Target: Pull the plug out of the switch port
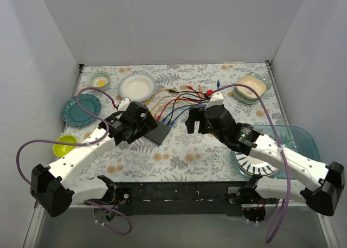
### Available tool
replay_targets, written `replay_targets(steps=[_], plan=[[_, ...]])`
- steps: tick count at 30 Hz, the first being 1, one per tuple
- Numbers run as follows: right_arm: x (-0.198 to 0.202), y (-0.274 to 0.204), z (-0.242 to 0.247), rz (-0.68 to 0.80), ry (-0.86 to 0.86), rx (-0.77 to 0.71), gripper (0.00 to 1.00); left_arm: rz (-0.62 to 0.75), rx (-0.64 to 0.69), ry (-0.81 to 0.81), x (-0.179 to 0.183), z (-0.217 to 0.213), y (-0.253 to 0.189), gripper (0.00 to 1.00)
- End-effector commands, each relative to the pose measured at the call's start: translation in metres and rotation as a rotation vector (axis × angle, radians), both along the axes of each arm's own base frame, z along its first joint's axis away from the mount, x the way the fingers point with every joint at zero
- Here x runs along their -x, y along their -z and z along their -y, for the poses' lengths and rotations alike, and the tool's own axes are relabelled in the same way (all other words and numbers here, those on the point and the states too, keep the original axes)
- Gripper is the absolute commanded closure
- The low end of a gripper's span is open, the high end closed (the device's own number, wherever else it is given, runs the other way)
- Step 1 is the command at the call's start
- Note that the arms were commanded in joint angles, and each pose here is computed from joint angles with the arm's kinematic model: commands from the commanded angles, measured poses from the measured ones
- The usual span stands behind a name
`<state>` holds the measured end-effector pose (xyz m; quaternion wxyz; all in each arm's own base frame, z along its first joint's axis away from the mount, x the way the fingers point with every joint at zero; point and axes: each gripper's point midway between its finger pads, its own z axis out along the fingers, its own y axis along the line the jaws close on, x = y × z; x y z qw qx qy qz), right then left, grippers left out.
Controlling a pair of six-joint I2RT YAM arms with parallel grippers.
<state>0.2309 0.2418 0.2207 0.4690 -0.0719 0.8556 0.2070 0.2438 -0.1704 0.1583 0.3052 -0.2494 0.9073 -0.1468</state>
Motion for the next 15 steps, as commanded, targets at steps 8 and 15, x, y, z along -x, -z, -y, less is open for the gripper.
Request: replay_targets(steps=[8, 15], plan=[[-0.071, 0.059, -0.064, -0.234, -0.06, 0.191, 0.56, -0.136, -0.014, -0.308, 0.013, -0.073, 0.029, 0.24], [-0.118, 0.09, -0.076, -0.292, -0.067, 0.084, 0.59, -0.149, 0.024, -0.357, -0.024, -0.077, 0.034, 0.45]])
